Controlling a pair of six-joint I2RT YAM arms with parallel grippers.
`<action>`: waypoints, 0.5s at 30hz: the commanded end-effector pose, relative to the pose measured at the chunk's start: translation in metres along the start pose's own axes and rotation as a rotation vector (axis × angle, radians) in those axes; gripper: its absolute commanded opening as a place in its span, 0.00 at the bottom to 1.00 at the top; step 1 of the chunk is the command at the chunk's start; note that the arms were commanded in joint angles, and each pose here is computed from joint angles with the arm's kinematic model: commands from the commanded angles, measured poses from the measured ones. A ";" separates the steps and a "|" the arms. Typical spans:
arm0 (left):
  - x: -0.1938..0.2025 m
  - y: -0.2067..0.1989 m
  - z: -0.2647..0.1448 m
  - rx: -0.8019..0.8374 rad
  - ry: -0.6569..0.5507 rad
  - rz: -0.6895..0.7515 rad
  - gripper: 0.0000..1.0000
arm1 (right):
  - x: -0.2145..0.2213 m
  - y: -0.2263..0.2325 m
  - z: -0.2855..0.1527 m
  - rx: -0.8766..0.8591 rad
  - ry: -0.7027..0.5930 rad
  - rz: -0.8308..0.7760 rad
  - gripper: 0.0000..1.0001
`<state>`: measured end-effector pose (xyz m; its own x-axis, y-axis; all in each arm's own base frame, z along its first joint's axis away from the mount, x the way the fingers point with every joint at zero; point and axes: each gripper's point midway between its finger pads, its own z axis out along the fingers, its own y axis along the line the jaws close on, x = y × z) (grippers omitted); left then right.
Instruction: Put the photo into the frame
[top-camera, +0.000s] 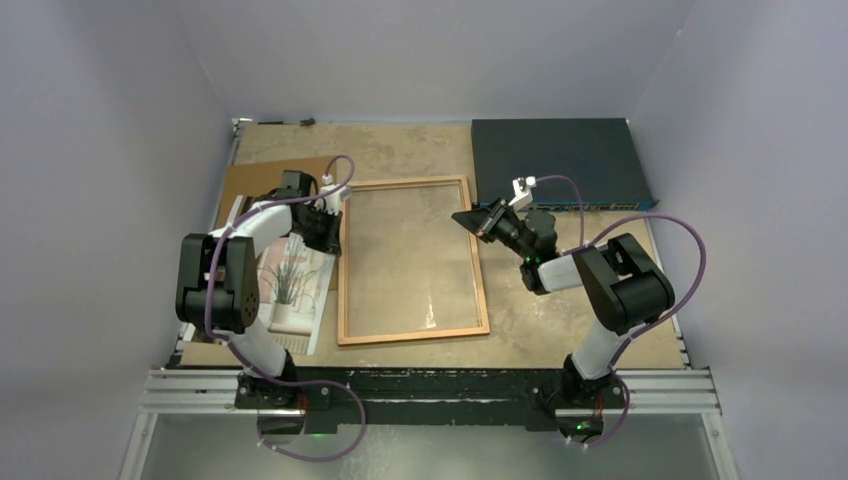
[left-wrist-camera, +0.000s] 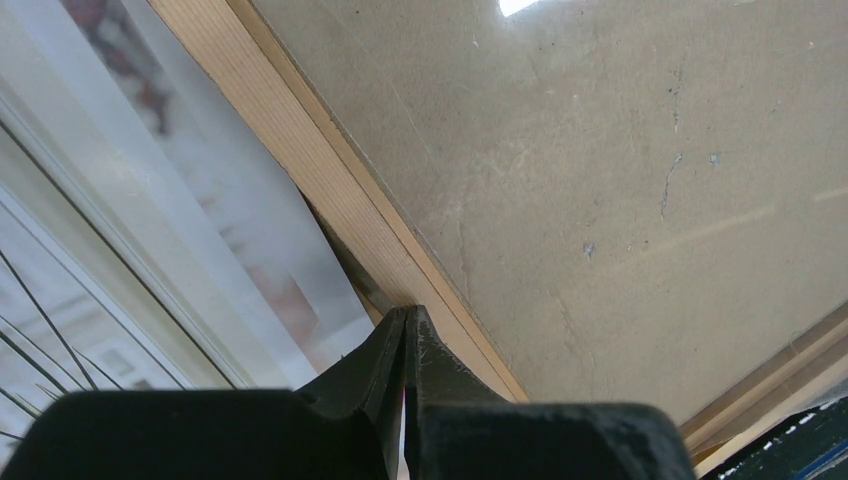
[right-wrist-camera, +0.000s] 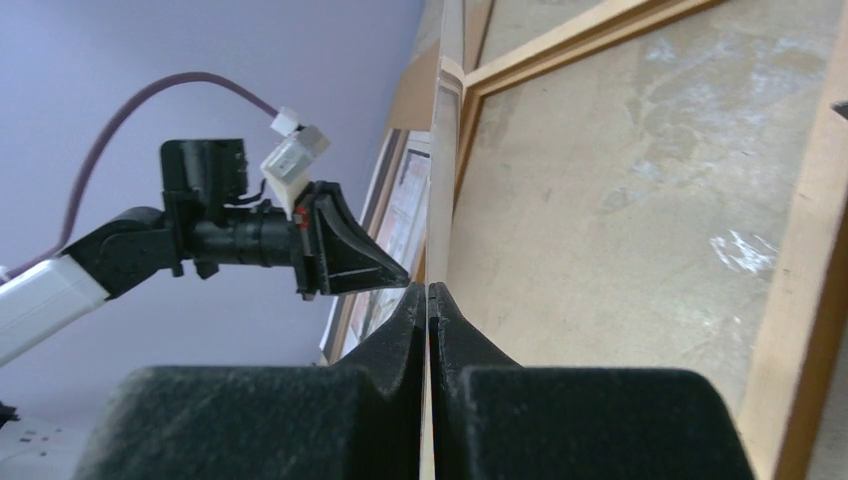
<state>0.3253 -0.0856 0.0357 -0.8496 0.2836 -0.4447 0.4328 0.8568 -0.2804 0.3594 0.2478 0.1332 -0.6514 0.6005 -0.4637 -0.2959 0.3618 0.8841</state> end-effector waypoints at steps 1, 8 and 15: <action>0.009 0.002 0.012 0.003 0.021 0.005 0.00 | -0.012 0.044 0.004 -0.118 -0.017 -0.040 0.00; 0.009 0.001 0.010 0.004 0.018 0.008 0.00 | -0.003 0.037 0.009 -0.117 -0.005 0.023 0.00; 0.010 0.001 0.010 0.006 0.022 0.016 0.00 | 0.009 0.030 0.012 -0.108 0.012 0.070 0.00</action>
<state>0.3251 -0.0861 0.0355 -0.8490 0.2836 -0.4458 0.4342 0.8552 -0.2829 0.3588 0.2576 0.1393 -0.6669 0.6205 -0.4126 -0.2799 0.3047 0.9104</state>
